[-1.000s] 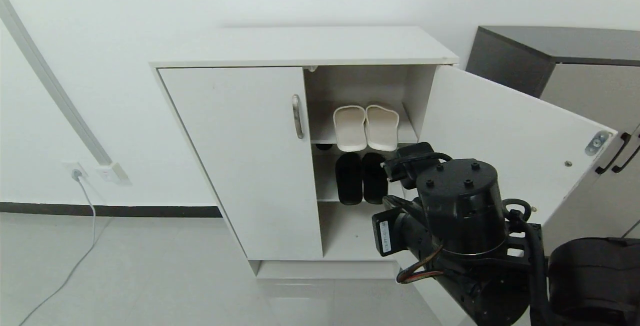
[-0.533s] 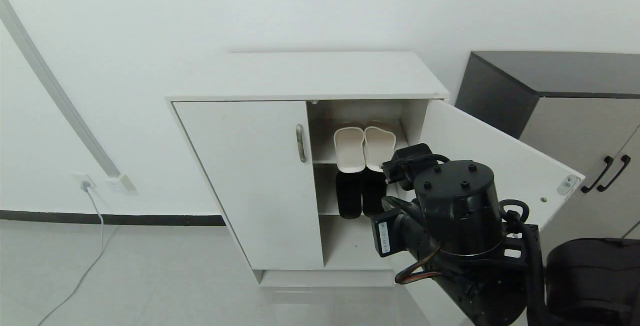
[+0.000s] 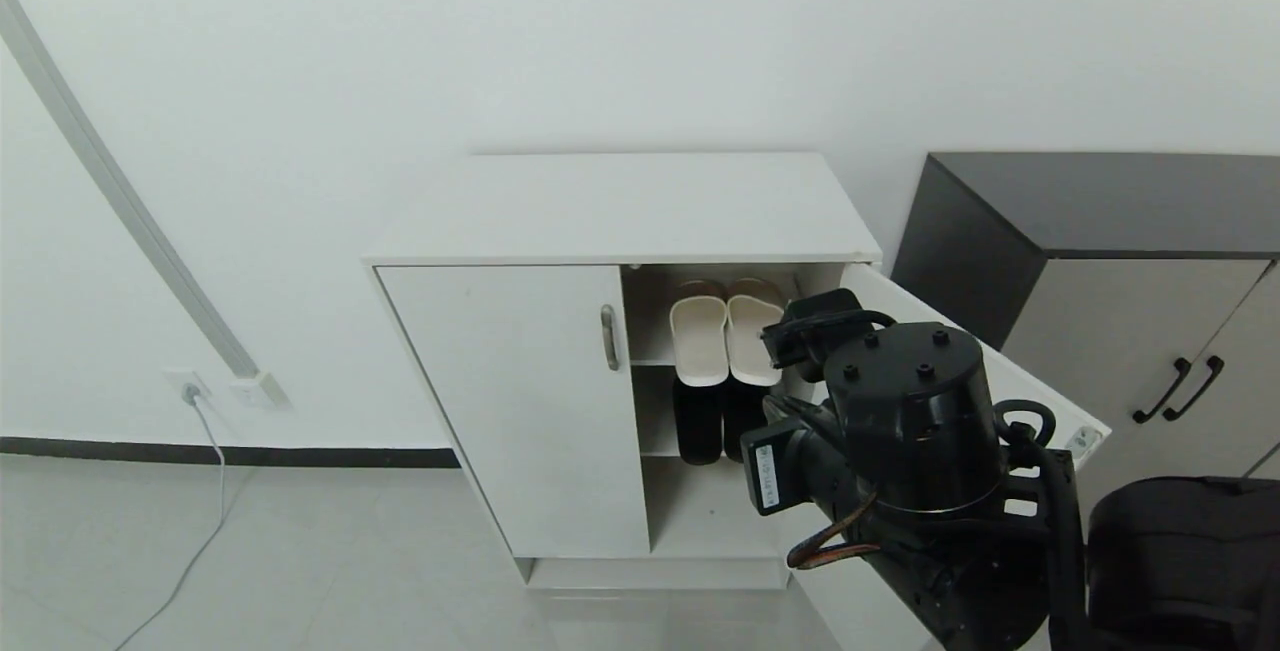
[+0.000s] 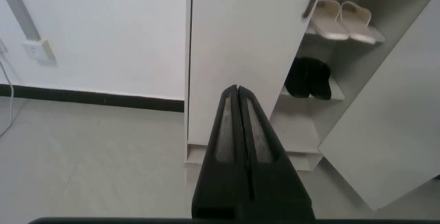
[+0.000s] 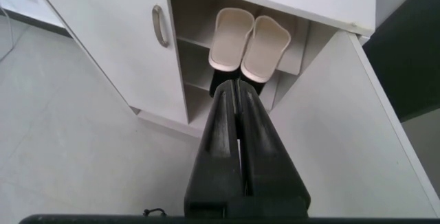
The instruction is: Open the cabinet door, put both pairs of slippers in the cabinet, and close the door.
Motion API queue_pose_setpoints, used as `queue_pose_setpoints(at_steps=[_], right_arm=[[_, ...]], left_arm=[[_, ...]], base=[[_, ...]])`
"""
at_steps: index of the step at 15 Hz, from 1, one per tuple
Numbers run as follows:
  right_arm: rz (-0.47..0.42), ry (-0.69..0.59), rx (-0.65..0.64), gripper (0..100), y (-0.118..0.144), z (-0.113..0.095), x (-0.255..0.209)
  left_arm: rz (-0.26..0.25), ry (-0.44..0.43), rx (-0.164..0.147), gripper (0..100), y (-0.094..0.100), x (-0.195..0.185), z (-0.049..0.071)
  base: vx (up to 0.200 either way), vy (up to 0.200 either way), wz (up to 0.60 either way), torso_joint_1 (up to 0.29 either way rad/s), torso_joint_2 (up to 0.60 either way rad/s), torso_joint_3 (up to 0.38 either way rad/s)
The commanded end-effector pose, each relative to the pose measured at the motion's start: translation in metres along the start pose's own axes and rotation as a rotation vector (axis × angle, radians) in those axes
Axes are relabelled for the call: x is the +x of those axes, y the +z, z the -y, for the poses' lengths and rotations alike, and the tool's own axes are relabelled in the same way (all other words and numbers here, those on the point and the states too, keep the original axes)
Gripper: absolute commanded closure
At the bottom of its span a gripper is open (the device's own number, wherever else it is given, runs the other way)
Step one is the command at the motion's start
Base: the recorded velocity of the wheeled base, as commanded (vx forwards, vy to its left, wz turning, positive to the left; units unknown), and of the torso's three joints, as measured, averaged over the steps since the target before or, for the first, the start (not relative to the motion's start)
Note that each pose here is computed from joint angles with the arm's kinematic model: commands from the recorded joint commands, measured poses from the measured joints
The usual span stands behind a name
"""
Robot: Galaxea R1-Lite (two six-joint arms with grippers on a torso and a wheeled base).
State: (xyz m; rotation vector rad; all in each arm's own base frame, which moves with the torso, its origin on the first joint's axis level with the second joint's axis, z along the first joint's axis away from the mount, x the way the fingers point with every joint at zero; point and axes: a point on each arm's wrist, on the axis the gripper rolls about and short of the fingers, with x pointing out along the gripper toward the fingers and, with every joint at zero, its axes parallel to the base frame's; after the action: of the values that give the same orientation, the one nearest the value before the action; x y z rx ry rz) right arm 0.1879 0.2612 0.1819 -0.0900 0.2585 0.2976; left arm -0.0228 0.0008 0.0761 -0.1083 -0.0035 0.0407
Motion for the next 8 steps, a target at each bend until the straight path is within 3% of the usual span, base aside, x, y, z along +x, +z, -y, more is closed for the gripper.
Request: queue_pose_setpoints(at_steps=[1, 8], right_arm=[[0.000, 0.002, 0.000, 100, 0.0000, -0.0001, -0.0001], [0.003, -0.003, -0.002, 100, 0.0009, 0.0011, -0.0002]], left_arm=[[0.000, 0.001, -0.001, 100, 0.0000, 0.0000, 0.0000], [0.000, 0.001, -0.001, 100, 0.0000, 0.0000, 0.0000]], base=[[0.000, 0.000, 0.00, 0.232, -0.55, -0.330], [0.000, 0.000, 0.00, 0.256, -0.58, -0.328]])
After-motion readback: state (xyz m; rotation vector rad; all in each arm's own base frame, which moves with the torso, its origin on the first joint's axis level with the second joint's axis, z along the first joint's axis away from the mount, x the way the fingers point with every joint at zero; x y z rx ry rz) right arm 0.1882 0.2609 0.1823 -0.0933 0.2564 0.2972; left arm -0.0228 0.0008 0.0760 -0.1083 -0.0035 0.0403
